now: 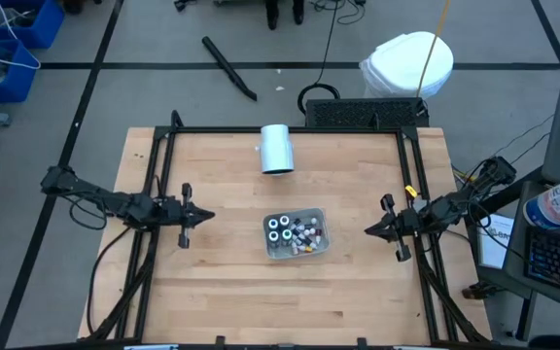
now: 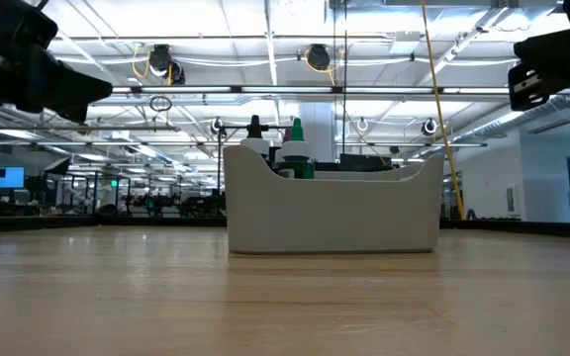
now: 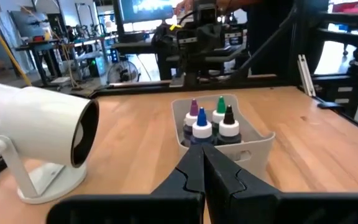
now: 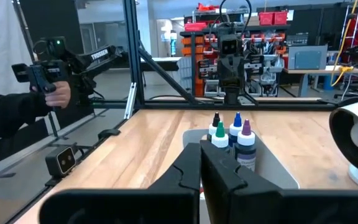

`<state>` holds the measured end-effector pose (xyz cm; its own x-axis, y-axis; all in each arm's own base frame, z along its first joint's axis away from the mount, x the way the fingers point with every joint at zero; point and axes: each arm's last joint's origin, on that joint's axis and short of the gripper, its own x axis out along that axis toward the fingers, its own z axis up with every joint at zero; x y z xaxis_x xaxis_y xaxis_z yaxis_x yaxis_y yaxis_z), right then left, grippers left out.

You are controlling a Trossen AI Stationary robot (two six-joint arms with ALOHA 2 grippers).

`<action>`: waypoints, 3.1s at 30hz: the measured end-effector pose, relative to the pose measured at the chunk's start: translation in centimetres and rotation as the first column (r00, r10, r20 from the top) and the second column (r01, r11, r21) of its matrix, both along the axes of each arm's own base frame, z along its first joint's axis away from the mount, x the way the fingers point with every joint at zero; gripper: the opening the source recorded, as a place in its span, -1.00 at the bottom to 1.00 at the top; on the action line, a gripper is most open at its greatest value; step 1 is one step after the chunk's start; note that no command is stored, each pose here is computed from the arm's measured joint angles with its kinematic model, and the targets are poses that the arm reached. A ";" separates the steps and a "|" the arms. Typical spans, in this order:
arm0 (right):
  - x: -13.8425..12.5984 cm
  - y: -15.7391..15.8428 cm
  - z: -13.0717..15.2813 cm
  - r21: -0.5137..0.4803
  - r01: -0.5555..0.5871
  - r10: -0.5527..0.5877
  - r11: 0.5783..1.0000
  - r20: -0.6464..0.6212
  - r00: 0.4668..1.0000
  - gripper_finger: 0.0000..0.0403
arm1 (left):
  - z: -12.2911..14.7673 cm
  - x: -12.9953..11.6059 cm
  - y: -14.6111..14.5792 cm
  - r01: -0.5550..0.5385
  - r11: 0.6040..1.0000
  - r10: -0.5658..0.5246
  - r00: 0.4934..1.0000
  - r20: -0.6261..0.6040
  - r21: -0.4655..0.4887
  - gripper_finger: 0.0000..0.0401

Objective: Pick & Place food coloring
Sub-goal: Return to Home Position

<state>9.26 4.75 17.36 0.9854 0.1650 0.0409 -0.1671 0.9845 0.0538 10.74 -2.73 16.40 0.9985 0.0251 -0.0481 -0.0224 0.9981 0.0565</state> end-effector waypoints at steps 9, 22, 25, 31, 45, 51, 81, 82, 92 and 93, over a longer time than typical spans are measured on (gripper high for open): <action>0.0 0.0 0.1 0.022 0.000 0.000 1.000 0.006 1.000 -1.00 | 0.1 0.0 0.0 0.000 1.000 0.000 1.000 0.009 -0.021 -0.99; 0.0 0.0 0.2 0.035 -0.001 0.001 0.999 0.013 1.000 -1.00 | 0.0 0.0 0.0 -0.012 0.999 0.012 1.000 -0.004 -0.037 -0.90; 0.0 0.0 0.2 0.019 0.000 0.000 1.000 0.016 1.000 -1.00 | -0.2 0.0 0.1 -0.029 0.999 0.029 0.999 -0.016 -0.033 -0.90; 0.0 0.0 0.1 0.038 -0.007 0.007 0.999 0.008 1.000 -1.00 | -0.1 0.0 0.1 -0.029 0.999 0.028 0.999 -0.014 -0.036 -0.97; 0.0 0.0 0.1 0.039 -0.009 0.009 0.999 0.008 1.000 -1.00 | -0.1 0.0 0.1 -0.028 0.999 0.027 1.000 -0.013 -0.037 -0.73; 0.0 0.0 0.1 0.039 -0.010 0.009 0.999 0.008 1.000 -1.00 | -0.1 0.0 0.1 -0.028 0.999 0.027 1.000 -0.013 -0.037 -0.69; 0.0 0.0 0.1 0.039 -0.010 0.010 0.999 0.008 1.000 -1.00 | -0.1 0.0 0.1 -0.027 0.999 0.026 1.000 -0.012 -0.036 -0.69; 0.0 0.0 0.1 0.039 -0.010 0.010 0.999 0.008 1.000 -1.00 | -0.1 0.0 0.1 -0.027 0.999 0.026 1.000 -0.012 -0.036 -0.69; 0.0 0.0 0.1 0.039 -0.010 0.010 0.999 0.008 1.000 -1.00 | -0.1 0.0 0.1 -0.027 0.999 0.026 1.000 -0.012 -0.036 -0.69; 0.0 0.0 0.1 0.039 -0.010 0.010 0.999 0.008 1.000 -1.00 | -0.1 0.0 0.1 -0.027 0.999 0.026 1.000 -0.012 -0.036 -0.69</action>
<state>9.24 4.77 17.51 0.9833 0.1733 0.0555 -0.1778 0.9798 0.0911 10.72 -2.66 16.29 0.9969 0.0495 -0.0608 -0.0483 0.9986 0.0204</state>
